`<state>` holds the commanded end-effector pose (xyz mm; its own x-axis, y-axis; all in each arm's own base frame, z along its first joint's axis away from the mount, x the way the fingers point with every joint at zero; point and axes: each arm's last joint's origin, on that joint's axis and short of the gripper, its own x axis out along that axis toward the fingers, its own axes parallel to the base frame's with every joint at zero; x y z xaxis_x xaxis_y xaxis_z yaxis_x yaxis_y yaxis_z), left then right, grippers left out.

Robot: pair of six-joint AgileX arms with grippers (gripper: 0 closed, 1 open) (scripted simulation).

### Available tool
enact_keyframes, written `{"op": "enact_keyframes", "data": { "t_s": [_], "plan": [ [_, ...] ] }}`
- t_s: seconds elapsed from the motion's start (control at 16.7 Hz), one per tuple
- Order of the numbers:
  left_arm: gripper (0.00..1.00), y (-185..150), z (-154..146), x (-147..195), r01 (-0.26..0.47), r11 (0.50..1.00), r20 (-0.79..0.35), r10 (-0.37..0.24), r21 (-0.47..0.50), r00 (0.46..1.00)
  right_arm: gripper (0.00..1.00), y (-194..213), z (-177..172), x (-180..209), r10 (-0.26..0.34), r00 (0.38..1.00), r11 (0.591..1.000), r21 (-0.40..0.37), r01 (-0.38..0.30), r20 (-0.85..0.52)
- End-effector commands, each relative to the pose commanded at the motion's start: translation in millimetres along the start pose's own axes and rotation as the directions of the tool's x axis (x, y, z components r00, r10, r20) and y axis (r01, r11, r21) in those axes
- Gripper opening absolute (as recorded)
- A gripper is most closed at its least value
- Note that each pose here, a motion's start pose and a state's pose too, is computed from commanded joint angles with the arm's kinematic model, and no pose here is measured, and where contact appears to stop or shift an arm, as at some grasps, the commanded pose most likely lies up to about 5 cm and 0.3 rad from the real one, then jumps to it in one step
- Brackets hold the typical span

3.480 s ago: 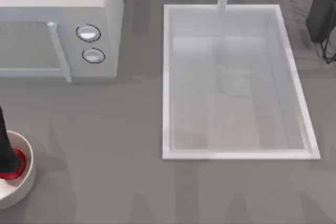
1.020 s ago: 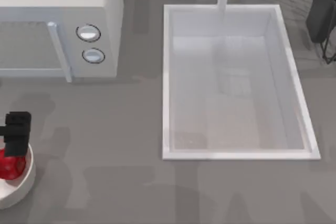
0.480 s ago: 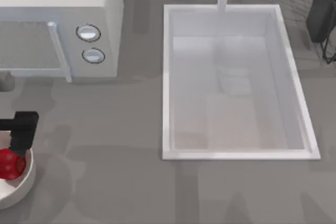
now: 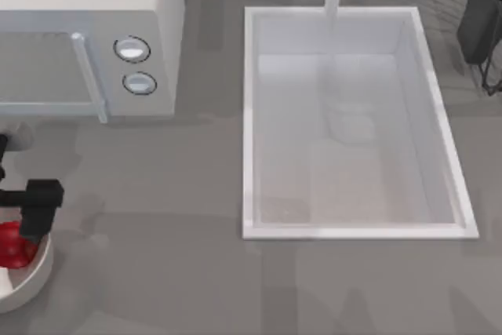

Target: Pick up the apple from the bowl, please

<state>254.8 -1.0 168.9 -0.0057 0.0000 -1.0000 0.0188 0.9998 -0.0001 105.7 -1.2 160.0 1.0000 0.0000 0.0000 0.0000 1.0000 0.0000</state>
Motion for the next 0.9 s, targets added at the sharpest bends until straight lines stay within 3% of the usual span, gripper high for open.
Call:
{"op": "enact_keyframes", "data": {
  "t_s": [0.36, 0.72, 0.9],
  "plan": [
    [1.0, -0.3, 0.0, 65.8, 0.0, 1.0, 0.018, 0.0, 0.001, 1.0, 1.0, 0.0, 0.0, 0.0, 0.0, 1.0, 1.0, 0.0, 0.0, 0.0],
    [1.0, -0.3, -3.1, 75.7, 0.0, 1.0, 0.006, 0.0, 0.001, 1.0, 1.0, 0.0, 0.0, 0.0, 0.0, 1.0, 1.0, 0.0, 0.0, 0.0],
    [0.77, -0.3, -3.1, 75.7, 0.0, 1.0, 0.006, 0.0, 0.001, 1.0, 1.0, 0.0, 0.0, 0.0, 0.0, 1.0, 1.0, 0.0, 0.0, 0.0]
  ]
}}
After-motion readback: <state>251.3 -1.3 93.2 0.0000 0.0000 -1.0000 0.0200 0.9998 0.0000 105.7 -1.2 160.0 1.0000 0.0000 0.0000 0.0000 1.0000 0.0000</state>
